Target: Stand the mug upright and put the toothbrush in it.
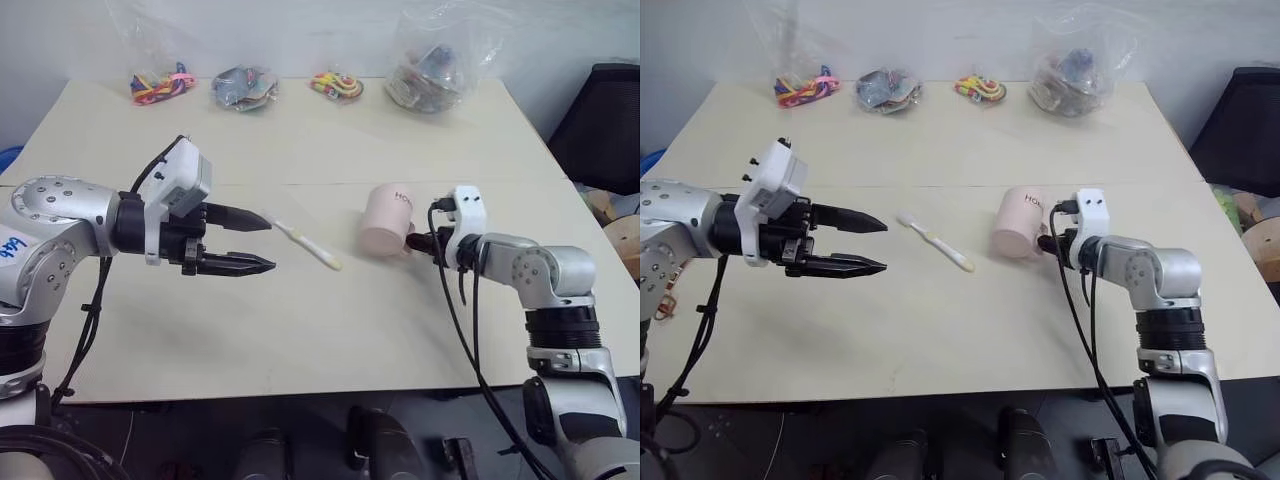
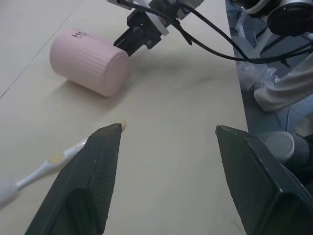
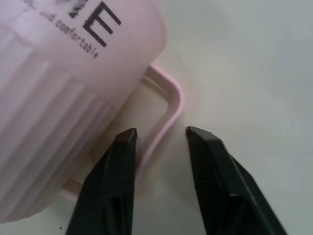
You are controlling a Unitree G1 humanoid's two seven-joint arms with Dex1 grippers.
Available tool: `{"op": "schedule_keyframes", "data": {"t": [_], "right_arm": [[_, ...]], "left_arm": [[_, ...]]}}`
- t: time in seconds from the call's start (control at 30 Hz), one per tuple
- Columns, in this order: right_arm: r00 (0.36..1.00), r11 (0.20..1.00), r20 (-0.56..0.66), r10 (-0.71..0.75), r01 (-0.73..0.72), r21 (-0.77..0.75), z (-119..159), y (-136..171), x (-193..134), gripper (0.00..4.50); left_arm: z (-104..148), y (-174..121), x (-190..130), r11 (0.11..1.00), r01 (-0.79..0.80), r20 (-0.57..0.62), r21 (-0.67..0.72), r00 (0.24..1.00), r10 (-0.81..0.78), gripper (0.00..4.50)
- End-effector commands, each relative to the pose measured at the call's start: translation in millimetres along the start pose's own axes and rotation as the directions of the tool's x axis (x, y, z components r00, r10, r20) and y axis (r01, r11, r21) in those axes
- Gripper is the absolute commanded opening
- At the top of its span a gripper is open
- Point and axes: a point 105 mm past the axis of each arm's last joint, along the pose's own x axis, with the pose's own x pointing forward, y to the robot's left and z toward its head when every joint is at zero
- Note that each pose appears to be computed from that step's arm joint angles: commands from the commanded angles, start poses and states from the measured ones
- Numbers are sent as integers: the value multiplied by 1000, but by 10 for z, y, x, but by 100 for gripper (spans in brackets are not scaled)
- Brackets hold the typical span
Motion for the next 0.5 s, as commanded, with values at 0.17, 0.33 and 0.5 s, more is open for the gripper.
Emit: {"op": "schedule_keyframes", "data": {"t": [0.17,0.33,0.5], "right_arm": [[1000,999,7,8,-7,-43,57,32,-3,2],[998,999,55,16,-14,-46,112,58,-7,2],[994,995,97,42,-33,-93,151,121,-38,2]], "left_arm": [[50,10,-53,999,-26,2,32,1000,25,323],[37,45,-63,999,-47,7,24,999,46,323],[21,40,-68,999,-49,6,14,999,49,323]]}}
